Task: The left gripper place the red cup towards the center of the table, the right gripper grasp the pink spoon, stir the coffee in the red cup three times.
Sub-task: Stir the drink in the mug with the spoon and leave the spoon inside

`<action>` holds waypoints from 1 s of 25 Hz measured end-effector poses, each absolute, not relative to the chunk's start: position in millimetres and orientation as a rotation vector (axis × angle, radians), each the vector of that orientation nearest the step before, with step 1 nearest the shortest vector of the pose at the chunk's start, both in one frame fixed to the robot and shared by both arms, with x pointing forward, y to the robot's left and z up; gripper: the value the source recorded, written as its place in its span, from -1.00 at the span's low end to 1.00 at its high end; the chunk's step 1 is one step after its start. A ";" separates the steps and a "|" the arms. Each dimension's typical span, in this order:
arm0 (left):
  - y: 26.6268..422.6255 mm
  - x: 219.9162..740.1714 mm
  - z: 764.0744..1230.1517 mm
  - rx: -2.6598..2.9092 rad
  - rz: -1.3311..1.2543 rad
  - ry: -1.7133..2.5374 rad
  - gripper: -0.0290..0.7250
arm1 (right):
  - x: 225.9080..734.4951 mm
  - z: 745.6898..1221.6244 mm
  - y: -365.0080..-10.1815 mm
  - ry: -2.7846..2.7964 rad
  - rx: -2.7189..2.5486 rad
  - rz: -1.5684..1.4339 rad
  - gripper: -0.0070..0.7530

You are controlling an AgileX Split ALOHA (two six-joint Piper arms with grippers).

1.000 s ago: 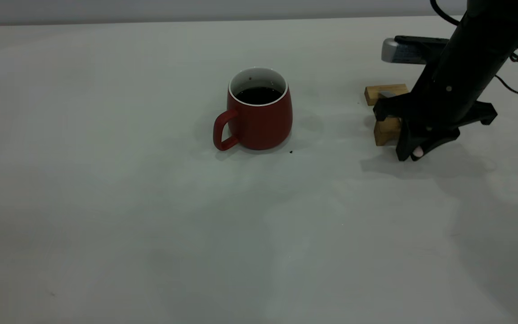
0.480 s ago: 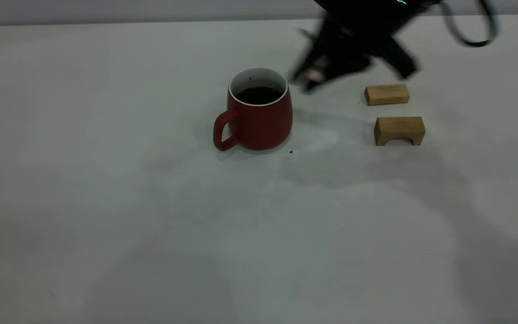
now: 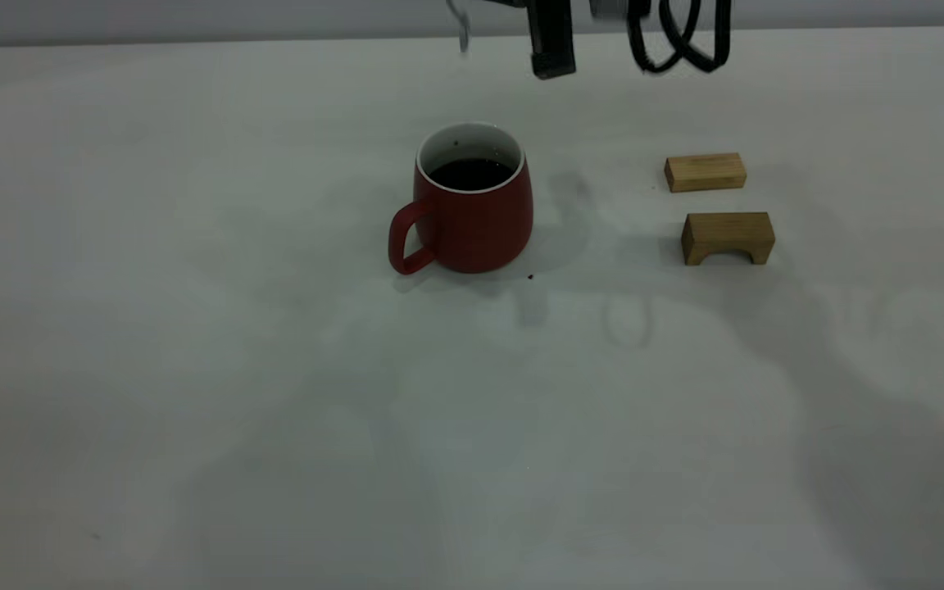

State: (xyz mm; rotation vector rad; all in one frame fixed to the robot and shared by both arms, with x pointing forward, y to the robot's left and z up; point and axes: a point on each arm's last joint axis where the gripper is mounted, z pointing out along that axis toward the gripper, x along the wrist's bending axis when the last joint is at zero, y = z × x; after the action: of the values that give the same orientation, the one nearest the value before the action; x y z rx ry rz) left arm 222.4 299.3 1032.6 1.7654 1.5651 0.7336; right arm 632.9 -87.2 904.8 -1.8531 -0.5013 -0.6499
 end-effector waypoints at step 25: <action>299.3 222.4 1032.6 1.766 0.734 1.564 0.26 | 665.4 841.5 -91.7 0.007 -1.933 -0.329 -0.66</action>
State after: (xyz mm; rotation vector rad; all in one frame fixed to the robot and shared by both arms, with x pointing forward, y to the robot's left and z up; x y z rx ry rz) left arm 222.4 299.3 1032.6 1.7662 1.5644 0.7340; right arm 665.4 -91.7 841.5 -1.9333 0.0068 -0.3293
